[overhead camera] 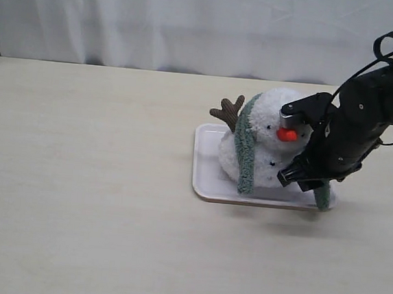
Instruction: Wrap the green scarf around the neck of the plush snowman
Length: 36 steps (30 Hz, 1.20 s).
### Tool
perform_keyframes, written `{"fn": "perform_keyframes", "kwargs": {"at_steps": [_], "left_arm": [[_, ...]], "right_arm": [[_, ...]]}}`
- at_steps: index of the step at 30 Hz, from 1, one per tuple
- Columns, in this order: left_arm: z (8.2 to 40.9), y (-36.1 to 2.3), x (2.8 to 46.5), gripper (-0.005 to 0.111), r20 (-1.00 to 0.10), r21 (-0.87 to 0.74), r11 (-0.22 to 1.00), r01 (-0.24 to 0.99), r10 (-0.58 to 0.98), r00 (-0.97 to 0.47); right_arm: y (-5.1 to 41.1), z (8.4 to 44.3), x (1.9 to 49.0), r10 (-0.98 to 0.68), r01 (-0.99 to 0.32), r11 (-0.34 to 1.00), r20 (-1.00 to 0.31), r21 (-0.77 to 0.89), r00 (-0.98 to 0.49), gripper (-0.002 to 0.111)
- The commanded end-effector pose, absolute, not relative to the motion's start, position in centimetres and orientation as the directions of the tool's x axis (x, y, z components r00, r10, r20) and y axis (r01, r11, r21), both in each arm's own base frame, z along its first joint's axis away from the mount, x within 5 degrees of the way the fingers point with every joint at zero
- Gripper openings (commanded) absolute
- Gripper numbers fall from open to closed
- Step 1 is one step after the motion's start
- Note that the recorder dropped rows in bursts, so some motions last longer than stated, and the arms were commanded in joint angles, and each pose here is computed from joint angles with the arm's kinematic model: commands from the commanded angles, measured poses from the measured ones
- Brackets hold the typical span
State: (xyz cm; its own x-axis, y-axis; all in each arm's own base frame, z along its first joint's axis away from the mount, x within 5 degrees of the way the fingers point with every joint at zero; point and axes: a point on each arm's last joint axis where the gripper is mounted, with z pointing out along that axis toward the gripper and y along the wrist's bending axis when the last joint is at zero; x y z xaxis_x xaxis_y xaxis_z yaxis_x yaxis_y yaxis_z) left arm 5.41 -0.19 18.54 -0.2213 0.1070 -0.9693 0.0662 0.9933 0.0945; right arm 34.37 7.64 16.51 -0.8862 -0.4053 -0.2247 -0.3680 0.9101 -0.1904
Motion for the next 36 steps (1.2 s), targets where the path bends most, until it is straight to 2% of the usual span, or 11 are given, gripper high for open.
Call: {"fn": "perform_keyframes", "kwargs": {"at_steps": [1, 4, 10, 13, 16, 18, 20, 24, 26, 31, 36], "left_arm": [[18.5, -0.2, 5.4, 0.000, -0.971, 0.091, 0.993, 0.073, 0.105, -0.214], [18.5, -0.2, 5.4, 0.000, -0.971, 0.091, 0.993, 0.073, 0.105, -0.214], [18.5, -0.2, 5.4, 0.000, -0.971, 0.091, 0.993, 0.073, 0.105, -0.214], [18.5, -0.2, 5.4, 0.000, -0.971, 0.091, 0.993, 0.073, 0.105, -0.214], [18.5, -0.2, 5.4, 0.000, -0.971, 0.091, 0.993, 0.073, 0.105, -0.214], [18.5, -0.2, 5.4, 0.000, -0.971, 0.091, 0.993, 0.073, 0.105, -0.214], [18.5, -0.2, 5.4, 0.000, -0.971, 0.091, 0.993, 0.073, 0.105, -0.214], [18.5, -0.2, 5.4, 0.000, -0.971, 0.091, 0.993, 0.073, 0.105, -0.214], [18.5, -0.2, 5.4, 0.000, -0.971, 0.091, 0.993, 0.073, 0.105, -0.214], [18.5, -0.2, 5.4, 0.000, -0.971, 0.091, 0.993, 0.073, 0.105, -0.214], [18.5, -0.2, 5.4, 0.000, -0.971, 0.091, 0.993, 0.073, 0.105, -0.214]], "right_arm": [[7.8, 16.9, 34.6, -0.355, -0.325, 0.931, -0.208, -0.164, -0.911, 0.022], [7.9, 18.0, 34.7, -0.325, -0.301, 0.943, -0.192, -0.142, -0.926, 0.004], [8.5, 20.4, 34.2, -0.305, -0.297, 0.952, -0.253, -0.071, -0.918, 0.004], [9.2, 21.6, 33.7, -0.234, -0.255, 0.966, -0.293, 0.035, -0.927, 0.004], [9.8, 21.3, 33.6, -0.180, -0.225, 0.967, -0.308, 0.117, -0.934, 0.004], [10.1, 20.6, 33.3, -0.199, -0.259, 0.954, -0.333, 0.148, -0.922, 0.004], [10.3, 20.6, 33.4, -0.188, -0.255, 0.953, -0.339, 0.164, -0.922, 0.010], [10.5, 20.6, 33.2, -0.158, -0.233, 0.951, -0.326, 0.204, -0.932, 0.039], [10.5, 20.6, 32.9, -0.167, -0.234, 0.950, -0.295, 0.208, -0.941, 0.047], [10.5, 20.4, 32.3, -0.186, -0.236, 0.947, -0.227, 0.217, -0.956, 0.047], [10.2, 20.2, 31.0, -0.247, -0.262, 0.940, -0.095, 0.217, -0.964, 0.047]]}}
